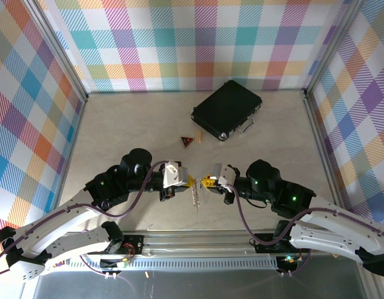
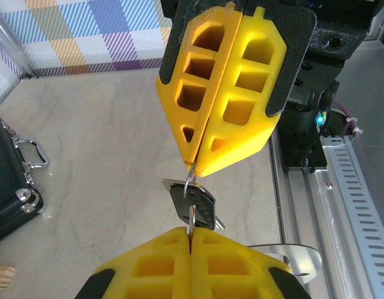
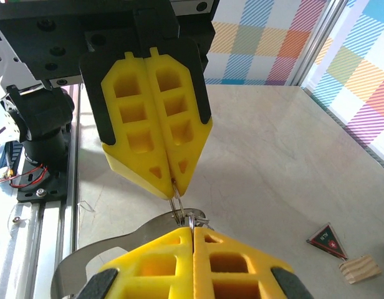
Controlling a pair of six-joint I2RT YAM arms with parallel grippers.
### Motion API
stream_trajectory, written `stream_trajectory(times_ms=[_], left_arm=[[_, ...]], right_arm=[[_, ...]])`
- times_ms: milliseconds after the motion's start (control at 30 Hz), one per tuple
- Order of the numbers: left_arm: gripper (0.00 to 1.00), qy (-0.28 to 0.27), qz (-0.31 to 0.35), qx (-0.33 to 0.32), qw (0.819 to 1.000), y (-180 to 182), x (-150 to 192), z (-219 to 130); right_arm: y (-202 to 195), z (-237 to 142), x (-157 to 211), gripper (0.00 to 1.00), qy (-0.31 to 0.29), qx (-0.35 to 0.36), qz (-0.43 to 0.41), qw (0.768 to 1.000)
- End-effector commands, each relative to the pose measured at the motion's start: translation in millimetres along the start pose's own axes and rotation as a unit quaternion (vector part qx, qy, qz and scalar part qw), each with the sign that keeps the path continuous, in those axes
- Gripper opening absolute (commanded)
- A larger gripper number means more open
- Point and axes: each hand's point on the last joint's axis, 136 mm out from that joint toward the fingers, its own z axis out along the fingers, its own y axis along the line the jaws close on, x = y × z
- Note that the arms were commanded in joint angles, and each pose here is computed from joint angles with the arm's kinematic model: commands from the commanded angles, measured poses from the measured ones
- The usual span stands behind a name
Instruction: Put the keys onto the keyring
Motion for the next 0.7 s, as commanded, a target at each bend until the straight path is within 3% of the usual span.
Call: stream_trajectory(times_ms=[0, 667], left_arm=[[0.0, -0.019, 0.018, 0.001, 1.0, -1.6, -8.3, -1.3], [0.0, -0.016, 0.016, 0.006, 1.0, -2.4, -8.4, -0.2]], right_arm=[[-1.6, -5.6, -16.0, 0.0, -0.022, 0.003, -0.009, 1.0], [6.3, 0.2, -13.3, 0.0, -0.013, -0.023, -0.007, 1.0]])
